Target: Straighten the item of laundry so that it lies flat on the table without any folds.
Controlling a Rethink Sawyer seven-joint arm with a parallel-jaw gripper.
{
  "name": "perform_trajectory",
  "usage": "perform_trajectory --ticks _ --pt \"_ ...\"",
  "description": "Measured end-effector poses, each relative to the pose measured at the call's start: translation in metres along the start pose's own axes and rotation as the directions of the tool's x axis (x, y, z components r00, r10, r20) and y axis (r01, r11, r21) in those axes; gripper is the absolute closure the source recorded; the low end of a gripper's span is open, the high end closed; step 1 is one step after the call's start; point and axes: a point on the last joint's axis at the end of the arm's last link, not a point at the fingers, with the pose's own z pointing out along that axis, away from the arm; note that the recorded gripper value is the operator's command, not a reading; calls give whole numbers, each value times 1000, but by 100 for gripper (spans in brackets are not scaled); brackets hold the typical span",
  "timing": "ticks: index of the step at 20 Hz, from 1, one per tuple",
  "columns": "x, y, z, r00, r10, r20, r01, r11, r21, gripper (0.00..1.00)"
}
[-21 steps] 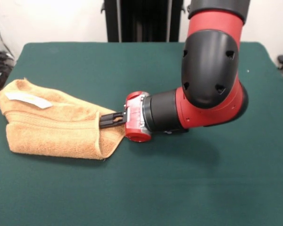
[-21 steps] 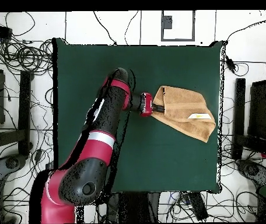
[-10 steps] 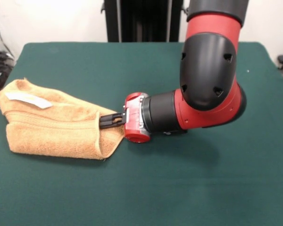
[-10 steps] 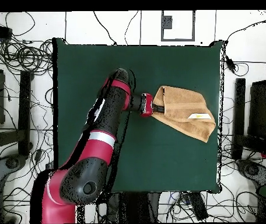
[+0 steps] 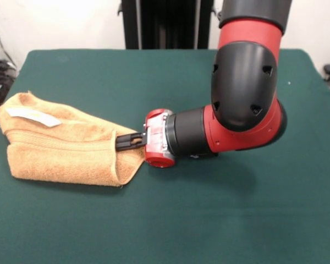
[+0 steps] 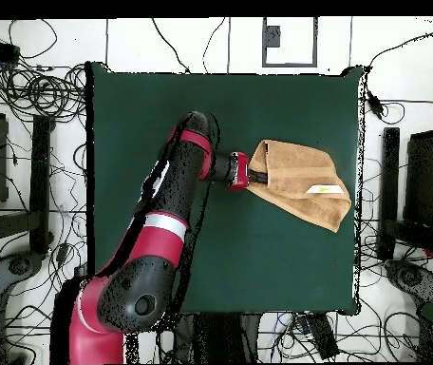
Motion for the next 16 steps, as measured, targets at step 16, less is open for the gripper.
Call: perform_trajectory --ticks 16 --pt "0 -1 7 1000 -6 20 6 1000 7 100"
